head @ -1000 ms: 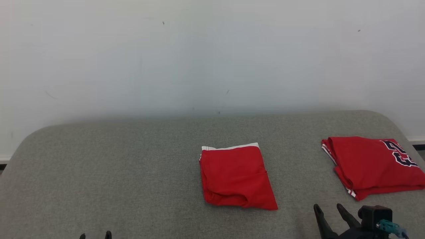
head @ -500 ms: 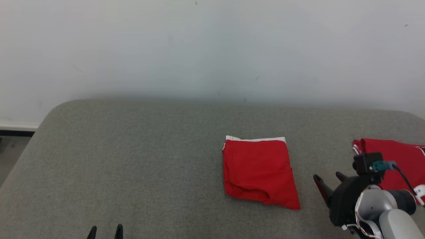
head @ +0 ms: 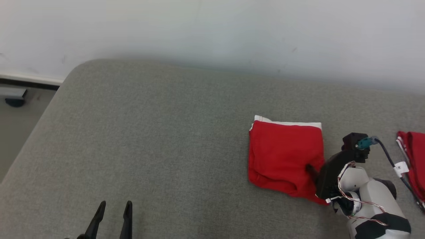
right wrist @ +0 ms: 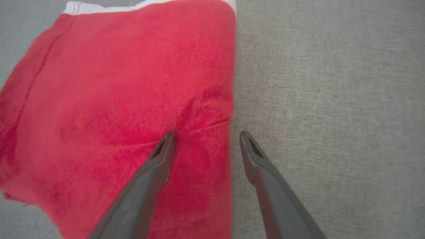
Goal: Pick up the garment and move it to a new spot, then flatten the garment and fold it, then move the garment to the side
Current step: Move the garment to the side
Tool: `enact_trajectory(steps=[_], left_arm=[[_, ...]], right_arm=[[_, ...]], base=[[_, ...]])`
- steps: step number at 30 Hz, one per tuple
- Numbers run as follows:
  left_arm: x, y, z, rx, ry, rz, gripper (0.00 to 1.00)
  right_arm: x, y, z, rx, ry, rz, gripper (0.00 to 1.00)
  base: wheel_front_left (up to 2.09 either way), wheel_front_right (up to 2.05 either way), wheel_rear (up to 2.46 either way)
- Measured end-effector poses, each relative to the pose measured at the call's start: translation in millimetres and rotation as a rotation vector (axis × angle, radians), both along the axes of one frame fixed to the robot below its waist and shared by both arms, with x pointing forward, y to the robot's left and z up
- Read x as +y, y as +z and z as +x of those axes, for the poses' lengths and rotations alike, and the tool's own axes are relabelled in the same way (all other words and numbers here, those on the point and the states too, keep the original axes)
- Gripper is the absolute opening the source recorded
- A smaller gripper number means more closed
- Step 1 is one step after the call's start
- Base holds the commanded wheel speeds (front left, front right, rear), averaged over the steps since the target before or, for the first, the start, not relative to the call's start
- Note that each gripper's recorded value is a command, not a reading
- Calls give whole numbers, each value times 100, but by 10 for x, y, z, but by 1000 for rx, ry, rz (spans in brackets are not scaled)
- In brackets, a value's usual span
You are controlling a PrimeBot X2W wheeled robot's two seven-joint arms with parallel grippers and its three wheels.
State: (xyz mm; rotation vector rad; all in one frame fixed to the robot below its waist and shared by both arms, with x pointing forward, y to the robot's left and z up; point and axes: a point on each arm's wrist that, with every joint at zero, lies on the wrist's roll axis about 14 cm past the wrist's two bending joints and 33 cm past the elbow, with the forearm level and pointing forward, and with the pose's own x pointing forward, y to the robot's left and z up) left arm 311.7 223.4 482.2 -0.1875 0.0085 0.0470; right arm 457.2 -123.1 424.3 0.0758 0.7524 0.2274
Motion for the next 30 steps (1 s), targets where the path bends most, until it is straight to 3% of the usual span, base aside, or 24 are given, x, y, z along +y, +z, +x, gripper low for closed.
enact_trajectory(steps=[3, 4, 5, 6, 7, 8, 13, 19, 26, 30], left_arm=[[41, -7, 15, 6, 12, 5, 100], [52, -19, 11, 10, 16, 6, 100], [58, -29, 9, 14, 18, 6, 100], [64, -35, 9, 17, 21, 7, 100], [69, -35, 14, 17, 22, 8, 100], [72, -33, 18, 16, 23, 9, 100], [23, -17, 59, 7, 6, 7, 100], [-162, 18, 145, -10, -57, -6, 100], [-568, 99, 315, -43, -184, -37, 100], [-757, 96, 415, -40, -250, -41, 100]], right_arm=[[84, -193, -9, 64, 9, -4, 100], [92, -241, -8, 78, 6, -4, 92], [102, -270, -1, 86, 8, -6, 42], [108, -286, 13, 86, 11, -13, 19], [114, -292, 26, 84, 13, -17, 5], [110, -294, 31, 80, 16, -25, 0], [18, -236, 41, 34, 24, -69, 0], [-421, 69, 95, -74, 13, -198, 0], [-1287, 527, 36, -198, -43, -409, 0], [-1637, 646, -51, -218, -102, -443, 0]], base=[[0, 0, 0], [0, 0, 0], [0, 0, 0], [0, 0, 0], [0, 0, 0], [0, 0, 0], [0, 0, 0], [0, 0, 0], [0, 0, 0], [0, 0, 0]])
